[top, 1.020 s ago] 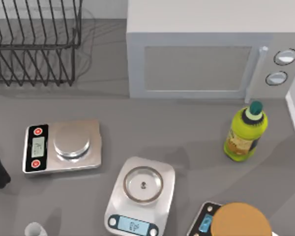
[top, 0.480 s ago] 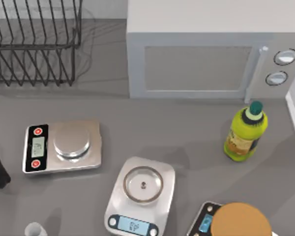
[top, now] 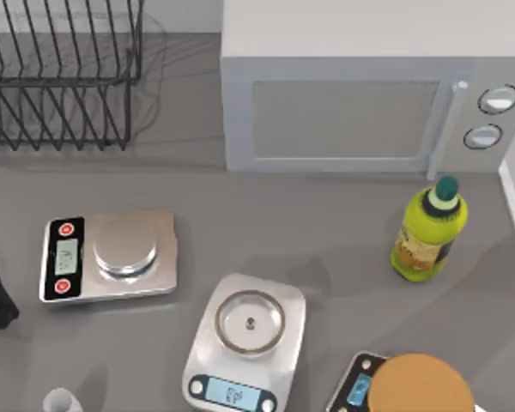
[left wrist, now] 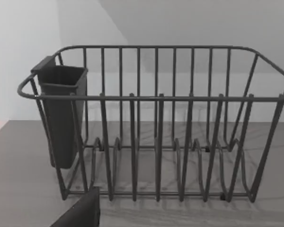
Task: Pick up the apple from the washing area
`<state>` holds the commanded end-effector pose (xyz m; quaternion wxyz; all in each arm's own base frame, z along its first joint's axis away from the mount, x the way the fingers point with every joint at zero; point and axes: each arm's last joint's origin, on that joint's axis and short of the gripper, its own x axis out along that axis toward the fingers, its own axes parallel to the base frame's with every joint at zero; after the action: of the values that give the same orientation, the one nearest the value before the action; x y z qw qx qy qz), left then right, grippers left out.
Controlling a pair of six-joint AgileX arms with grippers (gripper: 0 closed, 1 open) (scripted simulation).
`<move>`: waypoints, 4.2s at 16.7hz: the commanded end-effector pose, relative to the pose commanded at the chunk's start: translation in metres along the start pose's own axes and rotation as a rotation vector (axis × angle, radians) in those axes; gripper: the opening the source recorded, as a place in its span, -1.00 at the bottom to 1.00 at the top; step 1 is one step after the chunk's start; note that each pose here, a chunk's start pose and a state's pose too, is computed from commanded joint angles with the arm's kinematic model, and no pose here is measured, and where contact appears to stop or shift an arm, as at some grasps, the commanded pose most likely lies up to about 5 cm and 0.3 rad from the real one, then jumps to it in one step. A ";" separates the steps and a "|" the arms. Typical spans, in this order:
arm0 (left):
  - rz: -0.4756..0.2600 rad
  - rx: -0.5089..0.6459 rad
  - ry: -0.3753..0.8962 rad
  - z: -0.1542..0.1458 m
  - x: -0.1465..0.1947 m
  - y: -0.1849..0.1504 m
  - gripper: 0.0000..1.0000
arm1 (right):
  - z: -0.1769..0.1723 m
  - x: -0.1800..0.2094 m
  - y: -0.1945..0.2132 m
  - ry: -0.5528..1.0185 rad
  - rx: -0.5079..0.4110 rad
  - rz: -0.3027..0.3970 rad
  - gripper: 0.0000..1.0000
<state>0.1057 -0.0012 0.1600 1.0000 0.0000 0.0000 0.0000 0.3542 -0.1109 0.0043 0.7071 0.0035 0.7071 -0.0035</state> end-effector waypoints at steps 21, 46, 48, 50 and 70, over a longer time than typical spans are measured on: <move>0.000 0.000 0.000 0.000 0.000 0.000 1.00 | 0.022 -0.229 -0.007 -0.019 0.008 0.011 -1.00; 0.000 0.000 0.000 0.000 0.000 0.000 1.00 | -0.092 -0.272 0.278 0.029 0.016 0.076 -1.00; 0.000 0.000 0.000 0.000 0.000 0.000 1.00 | -0.104 -0.268 0.287 0.010 0.012 0.024 -1.00; 0.000 0.000 0.000 0.000 0.000 0.000 1.00 | -0.109 -0.266 0.291 0.000 0.000 0.000 -1.00; 0.000 0.000 0.000 0.000 0.000 0.000 1.00 | -0.106 -0.162 0.291 -0.015 0.014 0.004 -1.00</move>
<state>0.1057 -0.0012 0.1600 1.0000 0.0000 0.0000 0.0000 0.2506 0.1808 0.1665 0.7124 0.0096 0.7016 -0.0071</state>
